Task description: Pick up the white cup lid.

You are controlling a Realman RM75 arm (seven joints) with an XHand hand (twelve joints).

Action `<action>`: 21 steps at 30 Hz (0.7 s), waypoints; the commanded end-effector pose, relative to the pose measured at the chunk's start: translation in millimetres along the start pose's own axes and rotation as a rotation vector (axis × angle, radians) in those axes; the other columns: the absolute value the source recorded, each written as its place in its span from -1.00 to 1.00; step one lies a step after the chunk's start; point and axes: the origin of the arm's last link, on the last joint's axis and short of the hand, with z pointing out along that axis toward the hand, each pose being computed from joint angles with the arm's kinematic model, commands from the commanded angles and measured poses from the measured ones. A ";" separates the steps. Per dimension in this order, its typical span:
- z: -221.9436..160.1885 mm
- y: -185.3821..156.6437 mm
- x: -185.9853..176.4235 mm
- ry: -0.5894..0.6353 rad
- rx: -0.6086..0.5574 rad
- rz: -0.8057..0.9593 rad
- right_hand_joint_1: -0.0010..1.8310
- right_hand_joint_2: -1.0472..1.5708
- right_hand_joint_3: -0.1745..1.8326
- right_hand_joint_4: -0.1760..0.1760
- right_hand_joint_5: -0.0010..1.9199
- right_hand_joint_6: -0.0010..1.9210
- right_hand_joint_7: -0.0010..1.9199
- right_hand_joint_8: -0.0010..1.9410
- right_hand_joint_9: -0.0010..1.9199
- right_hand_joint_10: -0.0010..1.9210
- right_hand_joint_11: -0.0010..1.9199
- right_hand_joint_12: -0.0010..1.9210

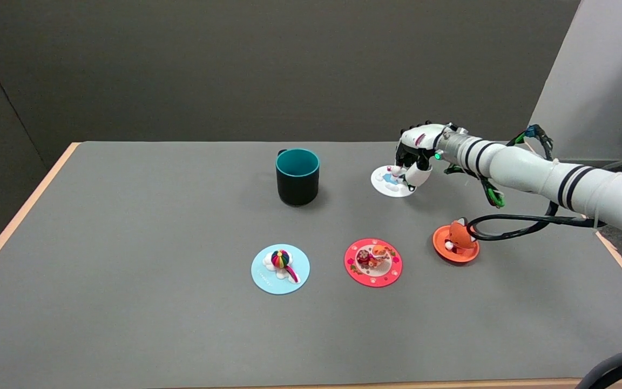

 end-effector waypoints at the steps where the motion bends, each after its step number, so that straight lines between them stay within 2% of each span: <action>1: 2.0 -7.6 9.9 0.025 0.015 0.004 0.03 0.36 -0.11 -0.45 -0.10 -0.69 -0.22 -0.28 -0.22 -0.43 -0.55 -0.02; 16: 3.1 -12.4 3.0 0.010 0.025 0.003 0.05 0.35 -0.10 -0.46 -0.10 -0.68 -0.14 -0.41 -0.22 -0.42 -0.55 0.00; 21: 3.0 -11.9 -1.3 0.009 0.018 0.002 0.10 0.35 -0.10 -0.35 -0.11 -0.67 -0.14 -0.40 -0.19 -0.42 -0.55 0.04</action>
